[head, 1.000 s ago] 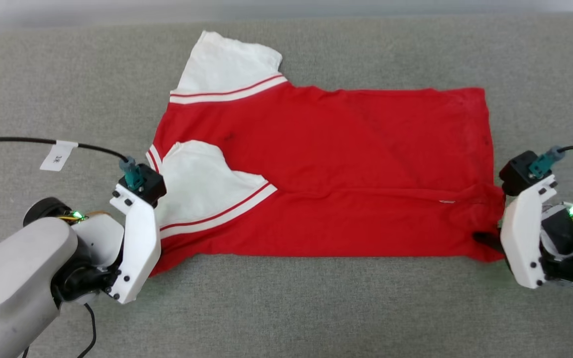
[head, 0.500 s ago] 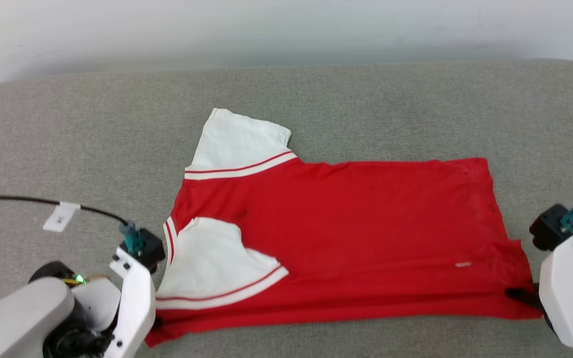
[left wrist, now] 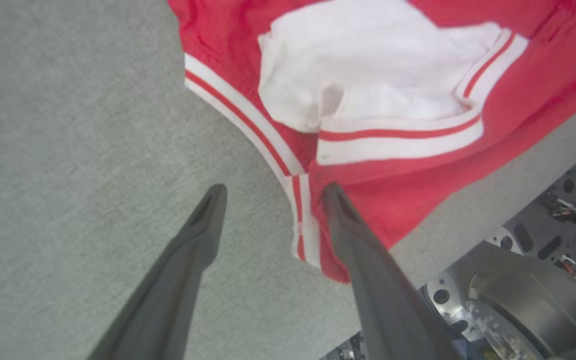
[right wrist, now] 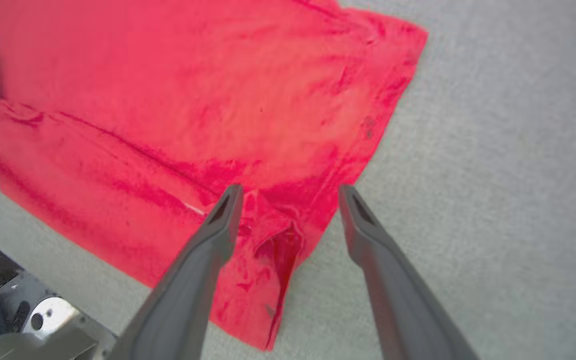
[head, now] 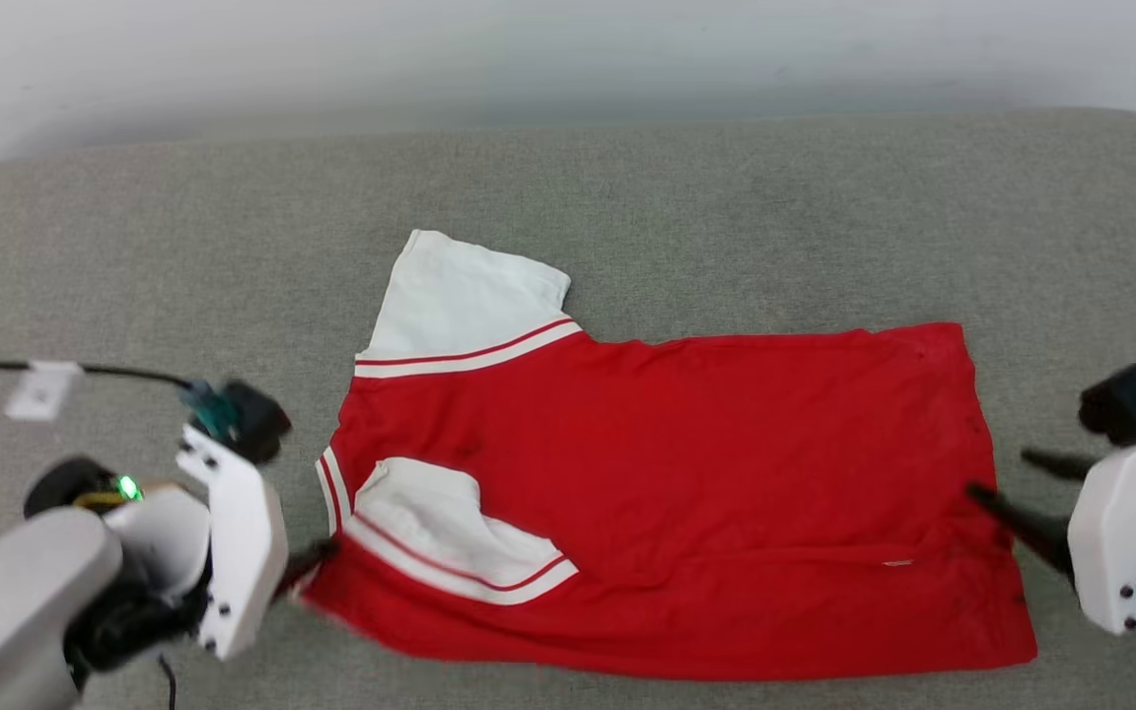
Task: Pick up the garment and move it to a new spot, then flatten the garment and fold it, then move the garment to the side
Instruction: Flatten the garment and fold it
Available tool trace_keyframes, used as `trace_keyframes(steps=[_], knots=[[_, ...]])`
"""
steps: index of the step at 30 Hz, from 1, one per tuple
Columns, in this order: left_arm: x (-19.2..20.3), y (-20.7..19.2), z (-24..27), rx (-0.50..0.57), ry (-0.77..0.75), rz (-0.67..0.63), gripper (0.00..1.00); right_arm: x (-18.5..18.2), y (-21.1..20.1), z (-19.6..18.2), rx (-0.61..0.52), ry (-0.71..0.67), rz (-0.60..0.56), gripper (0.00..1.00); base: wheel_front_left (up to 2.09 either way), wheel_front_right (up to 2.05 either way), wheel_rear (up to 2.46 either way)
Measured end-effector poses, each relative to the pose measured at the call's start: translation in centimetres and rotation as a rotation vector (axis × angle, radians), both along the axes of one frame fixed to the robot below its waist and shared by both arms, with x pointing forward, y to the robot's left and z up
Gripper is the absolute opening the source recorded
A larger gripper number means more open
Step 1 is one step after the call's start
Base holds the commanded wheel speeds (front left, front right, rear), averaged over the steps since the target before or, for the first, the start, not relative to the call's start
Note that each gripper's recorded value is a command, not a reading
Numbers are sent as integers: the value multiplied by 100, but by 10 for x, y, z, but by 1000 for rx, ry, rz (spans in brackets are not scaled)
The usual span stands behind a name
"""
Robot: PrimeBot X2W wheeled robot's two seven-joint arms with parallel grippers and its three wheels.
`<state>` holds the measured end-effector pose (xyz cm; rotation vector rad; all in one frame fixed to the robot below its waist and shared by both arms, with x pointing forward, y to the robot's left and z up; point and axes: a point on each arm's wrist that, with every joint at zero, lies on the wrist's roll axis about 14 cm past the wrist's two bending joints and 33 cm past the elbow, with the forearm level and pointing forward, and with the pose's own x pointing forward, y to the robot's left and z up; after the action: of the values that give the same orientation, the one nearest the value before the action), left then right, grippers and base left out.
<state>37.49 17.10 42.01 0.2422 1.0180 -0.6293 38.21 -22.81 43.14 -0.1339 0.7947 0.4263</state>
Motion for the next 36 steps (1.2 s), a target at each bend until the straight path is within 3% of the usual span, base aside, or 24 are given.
trace_keyframes(steps=[4, 7, 17, 24, 31, 36], knots=[[43, -6, 36, -47, -205, 24, 100, 29, 3, 41, 60, -262, -29, 100, 0, 0, 0], [63, -8, 48, -54, -277, 35, 100, 44, -1, 71, 82, -448, -59, 100, 0, 0, 0], [146, -23, 103, -85, -508, 71, 100, 52, -13, 142, 156, -925, -205, 100, 0, 0, 0], [198, -42, 106, -82, -481, 89, 100, 35, -4, 132, 160, -988, -283, 100, 0, 0, 0], [230, -54, 71, -39, -263, 105, 100, 34, -1, 112, 145, -960, -323, 100, 0, 0, 0], [234, -55, 27, 57, -46, 85, 100, 42, -3, 92, 119, -914, -331, 100, 0, 0, 0]])
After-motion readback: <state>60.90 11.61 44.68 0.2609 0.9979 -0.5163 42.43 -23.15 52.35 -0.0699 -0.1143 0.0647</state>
